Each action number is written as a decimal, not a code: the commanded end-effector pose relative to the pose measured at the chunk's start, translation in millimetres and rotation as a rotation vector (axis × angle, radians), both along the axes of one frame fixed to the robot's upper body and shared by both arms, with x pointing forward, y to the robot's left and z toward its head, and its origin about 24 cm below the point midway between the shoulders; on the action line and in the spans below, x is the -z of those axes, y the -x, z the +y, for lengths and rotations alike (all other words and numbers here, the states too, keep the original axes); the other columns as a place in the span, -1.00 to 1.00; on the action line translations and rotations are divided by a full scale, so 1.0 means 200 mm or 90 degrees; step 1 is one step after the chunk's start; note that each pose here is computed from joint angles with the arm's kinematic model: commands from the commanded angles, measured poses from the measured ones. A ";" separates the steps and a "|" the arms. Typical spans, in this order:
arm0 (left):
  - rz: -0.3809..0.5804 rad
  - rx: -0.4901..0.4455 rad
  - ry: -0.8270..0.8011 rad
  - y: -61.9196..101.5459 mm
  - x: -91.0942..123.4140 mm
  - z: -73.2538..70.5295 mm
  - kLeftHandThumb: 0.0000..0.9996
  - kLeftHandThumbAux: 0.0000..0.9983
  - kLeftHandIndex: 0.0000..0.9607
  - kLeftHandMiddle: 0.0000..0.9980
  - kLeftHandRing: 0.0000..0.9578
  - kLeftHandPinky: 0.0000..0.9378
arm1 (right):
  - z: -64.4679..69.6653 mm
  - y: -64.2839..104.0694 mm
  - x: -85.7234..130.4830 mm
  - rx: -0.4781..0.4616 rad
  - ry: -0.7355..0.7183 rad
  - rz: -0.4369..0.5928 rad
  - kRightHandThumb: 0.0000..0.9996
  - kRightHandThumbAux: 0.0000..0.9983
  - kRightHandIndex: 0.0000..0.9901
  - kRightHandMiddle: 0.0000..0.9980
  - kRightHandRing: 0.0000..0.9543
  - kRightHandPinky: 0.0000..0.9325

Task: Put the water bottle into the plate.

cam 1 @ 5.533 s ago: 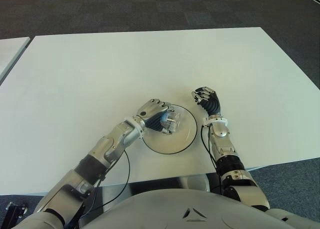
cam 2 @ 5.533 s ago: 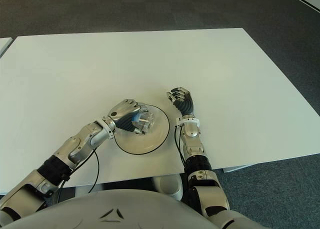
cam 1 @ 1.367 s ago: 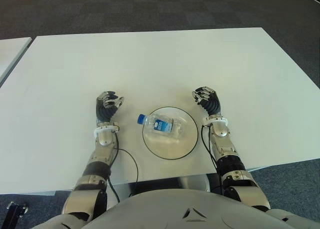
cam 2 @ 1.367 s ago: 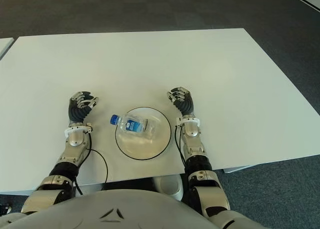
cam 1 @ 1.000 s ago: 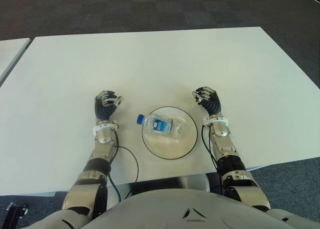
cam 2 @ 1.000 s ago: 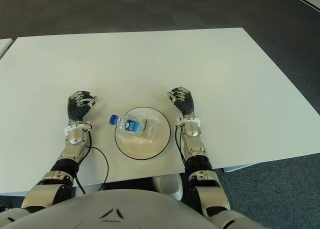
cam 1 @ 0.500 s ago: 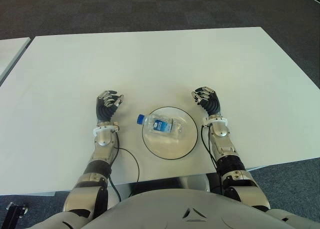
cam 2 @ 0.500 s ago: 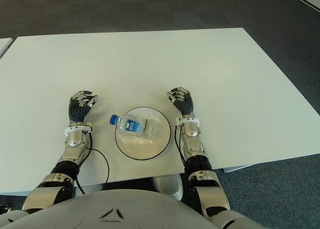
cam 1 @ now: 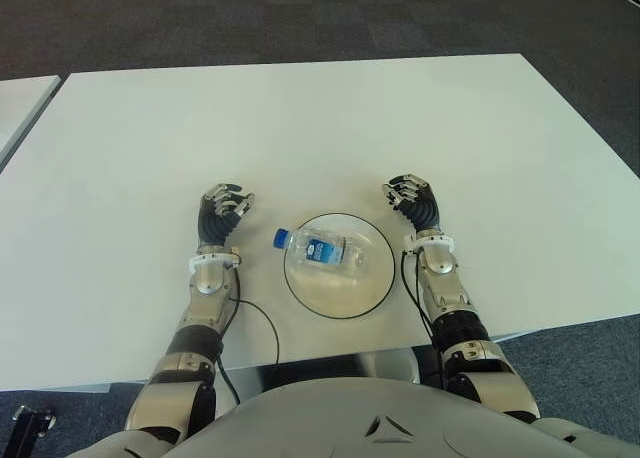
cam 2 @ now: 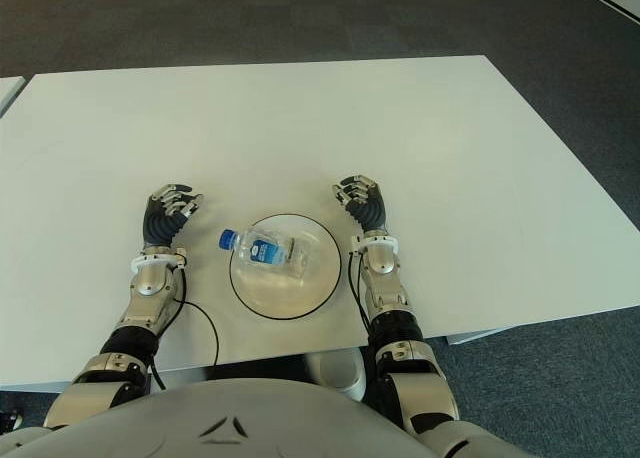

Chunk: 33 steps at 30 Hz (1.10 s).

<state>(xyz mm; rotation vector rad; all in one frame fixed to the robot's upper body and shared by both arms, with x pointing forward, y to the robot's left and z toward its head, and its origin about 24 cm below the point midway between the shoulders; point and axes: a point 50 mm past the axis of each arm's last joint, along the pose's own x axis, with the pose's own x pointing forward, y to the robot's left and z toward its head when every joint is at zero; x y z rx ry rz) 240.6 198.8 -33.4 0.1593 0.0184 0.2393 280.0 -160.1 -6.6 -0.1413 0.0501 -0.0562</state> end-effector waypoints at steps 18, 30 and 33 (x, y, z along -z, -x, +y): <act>0.050 0.067 -0.029 0.05 0.04 -0.03 0.41 0.43 -0.09 0.24 0.26 0.27 | 0.06 0.01 0.03 0.010 -0.004 0.018 0.41 0.46 -0.13 0.23 0.32 0.37; 0.048 0.053 -0.024 0.05 0.03 -0.04 0.41 0.43 -0.09 0.23 0.24 0.23 | 0.07 0.01 0.04 0.014 -0.005 0.024 0.41 0.46 -0.13 0.24 0.32 0.34; 0.041 0.063 -0.027 0.05 0.03 -0.05 0.41 0.43 -0.09 0.23 0.24 0.25 | 0.07 0.01 0.04 0.017 -0.006 0.025 0.41 0.46 -0.13 0.24 0.32 0.35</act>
